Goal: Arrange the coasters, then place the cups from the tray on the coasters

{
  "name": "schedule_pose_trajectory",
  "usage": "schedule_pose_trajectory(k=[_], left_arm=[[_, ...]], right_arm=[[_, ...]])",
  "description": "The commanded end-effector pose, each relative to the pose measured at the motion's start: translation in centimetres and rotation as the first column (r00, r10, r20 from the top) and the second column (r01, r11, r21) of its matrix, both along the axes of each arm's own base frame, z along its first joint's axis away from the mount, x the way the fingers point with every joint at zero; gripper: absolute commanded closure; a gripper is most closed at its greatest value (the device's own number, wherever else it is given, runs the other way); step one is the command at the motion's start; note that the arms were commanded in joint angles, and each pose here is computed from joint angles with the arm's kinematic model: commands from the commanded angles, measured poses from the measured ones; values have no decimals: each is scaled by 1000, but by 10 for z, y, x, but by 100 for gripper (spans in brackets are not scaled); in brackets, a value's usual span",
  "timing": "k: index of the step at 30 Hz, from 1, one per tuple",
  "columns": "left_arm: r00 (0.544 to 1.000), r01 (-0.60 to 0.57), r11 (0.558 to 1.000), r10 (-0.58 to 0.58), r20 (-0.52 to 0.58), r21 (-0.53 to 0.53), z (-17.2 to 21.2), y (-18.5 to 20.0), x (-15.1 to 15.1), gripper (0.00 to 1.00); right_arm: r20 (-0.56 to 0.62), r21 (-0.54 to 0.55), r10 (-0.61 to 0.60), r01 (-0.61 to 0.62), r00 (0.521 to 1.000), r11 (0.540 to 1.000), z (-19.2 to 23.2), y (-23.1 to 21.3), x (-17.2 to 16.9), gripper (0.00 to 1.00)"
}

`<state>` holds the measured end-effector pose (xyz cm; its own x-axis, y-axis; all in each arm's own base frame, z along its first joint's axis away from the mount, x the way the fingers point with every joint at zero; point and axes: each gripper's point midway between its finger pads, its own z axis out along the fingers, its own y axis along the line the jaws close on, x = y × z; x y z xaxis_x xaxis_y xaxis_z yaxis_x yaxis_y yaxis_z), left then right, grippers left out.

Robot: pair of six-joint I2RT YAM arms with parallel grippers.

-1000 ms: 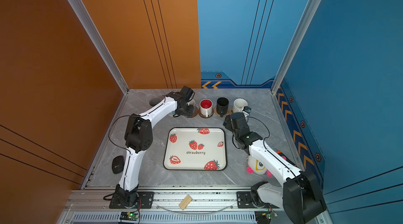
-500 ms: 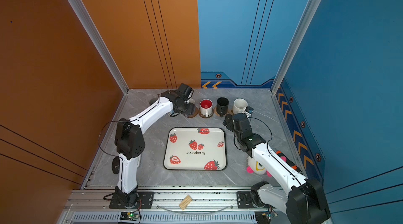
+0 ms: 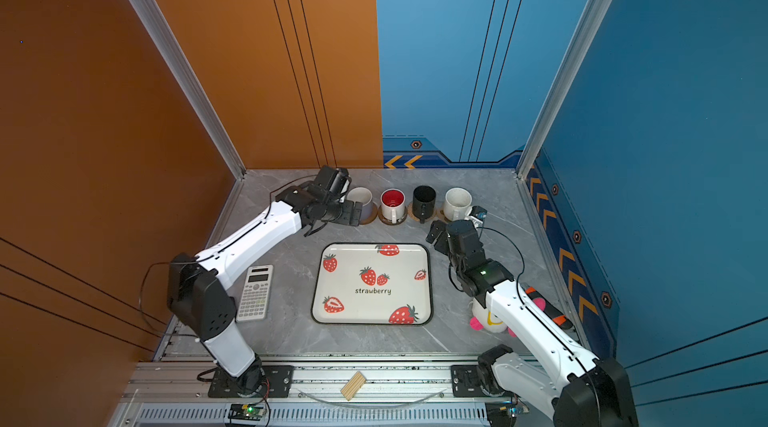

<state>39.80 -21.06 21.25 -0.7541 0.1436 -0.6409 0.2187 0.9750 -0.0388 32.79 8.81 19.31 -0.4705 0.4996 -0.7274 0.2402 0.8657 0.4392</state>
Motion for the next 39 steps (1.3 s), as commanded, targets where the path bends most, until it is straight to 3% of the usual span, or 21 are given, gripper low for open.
schedule_pose_trajectory(k=[1, 5, 9, 13, 17, 22, 24, 28, 31, 34, 39], left_arm=[[990, -32, 999, 32, 138, 3, 27, 17, -4, 2], [973, -60, 998, 55, 226, 17, 38, 41, -17, 2], [936, -108, 993, 83, 343, 53, 53, 72, -35, 2], [895, -168, 984, 127, 427, 59, 50, 102, -54, 2], [827, -269, 962, 204, 524, 49, 48, 135, -68, 2], [743, -398, 913, 266, 614, 86, 29, 172, -82, 2], [681, -475, 877, 316, 660, 70, 22, 190, -86, 2], [634, -504, 861, 318, 705, 65, -4, 204, -87, 2], [638, -525, 850, 360, 681, 42, -24, 216, -81, 2], [664, -488, 871, 334, 669, 49, -36, 212, -70, 2], [702, -467, 879, 305, 644, 93, -58, 214, -54, 2]], right_arm=[[-38, -87, -20, 16, 999, 996, 3, -13, -10, 0], [-42, -112, -8, 3, 999, 994, 10, -18, -14, 0], [25, -66, 52, -50, 998, 997, 33, -15, -15, 0], [87, -96, 69, -61, 994, 994, 55, -22, -18, 0], [122, -192, 38, -14, 992, 981, 63, -44, -23, 0], [96, -355, -35, 67, 995, 932, 46, -79, -28, 0], [79, -410, -42, 71, 996, 909, 35, -88, -30, 0], [102, -451, -52, 93, 993, 888, 13, -96, -28, 0], [161, -452, -50, 119, 986, 884, -2, -99, -26, 0], [213, -468, -46, 143, 976, 872, -10, -102, -26, 0], [196, -505, -78, 168, 978, 847, -21, -115, -25, 0]])
